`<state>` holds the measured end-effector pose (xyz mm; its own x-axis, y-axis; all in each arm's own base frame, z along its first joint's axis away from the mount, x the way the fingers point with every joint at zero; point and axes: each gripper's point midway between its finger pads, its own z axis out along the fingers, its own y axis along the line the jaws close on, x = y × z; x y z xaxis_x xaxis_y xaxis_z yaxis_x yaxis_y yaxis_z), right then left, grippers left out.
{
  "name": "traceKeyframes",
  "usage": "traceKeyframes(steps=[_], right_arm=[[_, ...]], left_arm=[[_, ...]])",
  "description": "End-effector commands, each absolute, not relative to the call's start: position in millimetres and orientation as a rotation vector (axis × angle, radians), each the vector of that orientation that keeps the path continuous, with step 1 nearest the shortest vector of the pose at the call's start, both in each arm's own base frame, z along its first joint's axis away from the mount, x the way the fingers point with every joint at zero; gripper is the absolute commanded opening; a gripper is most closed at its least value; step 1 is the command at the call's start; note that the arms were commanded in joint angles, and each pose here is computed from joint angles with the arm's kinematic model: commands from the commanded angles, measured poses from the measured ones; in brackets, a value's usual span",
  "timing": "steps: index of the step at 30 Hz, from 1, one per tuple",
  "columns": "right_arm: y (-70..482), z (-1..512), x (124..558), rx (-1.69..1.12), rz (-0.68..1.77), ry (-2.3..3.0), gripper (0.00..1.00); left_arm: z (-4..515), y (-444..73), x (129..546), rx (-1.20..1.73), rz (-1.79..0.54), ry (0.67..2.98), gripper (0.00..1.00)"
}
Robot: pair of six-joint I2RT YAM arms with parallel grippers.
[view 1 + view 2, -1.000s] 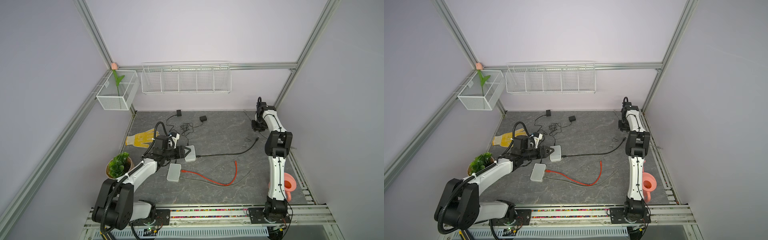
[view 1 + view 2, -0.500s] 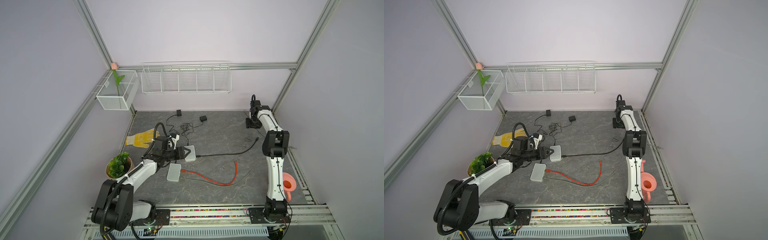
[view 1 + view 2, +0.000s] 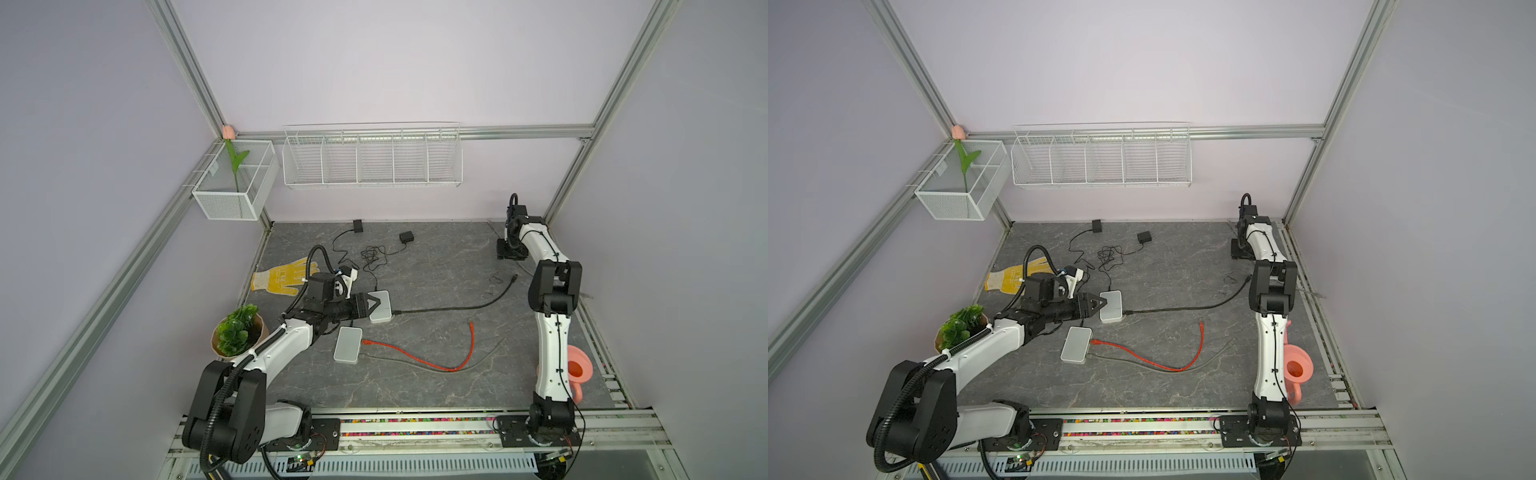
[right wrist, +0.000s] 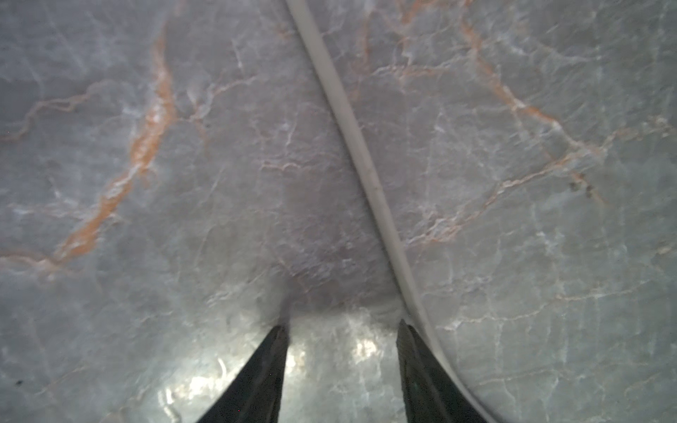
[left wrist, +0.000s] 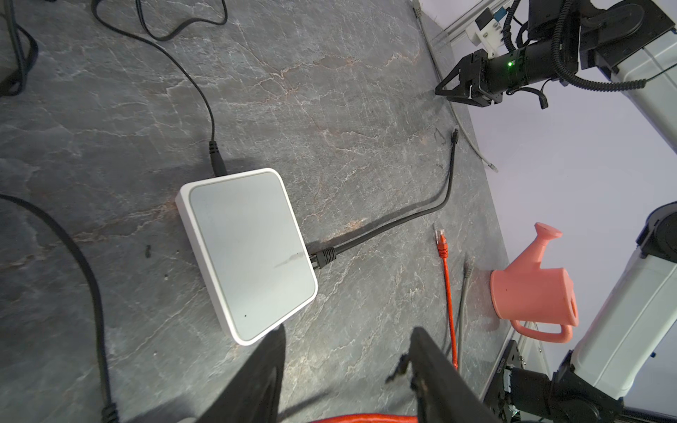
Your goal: Insert the plug into the switch port
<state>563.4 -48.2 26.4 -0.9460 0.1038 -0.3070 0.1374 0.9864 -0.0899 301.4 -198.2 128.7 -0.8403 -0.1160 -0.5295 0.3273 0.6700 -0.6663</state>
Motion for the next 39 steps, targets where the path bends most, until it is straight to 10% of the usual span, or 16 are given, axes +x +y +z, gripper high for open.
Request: traceKeyframes(steps=[1,16,39], right_arm=[[-50,7,566,0.157,-0.135,2.838,0.54],[-47,63,591,0.165,-0.125,2.696,0.69],[-80,59,555,0.359,-0.142,2.858,0.67]], left_arm=[[133,-198,303,0.178,-1.085,2.325,0.55],[123,-198,307,0.168,-1.072,2.354,0.55],[123,-197,305,0.172,-1.073,2.350,0.54]])
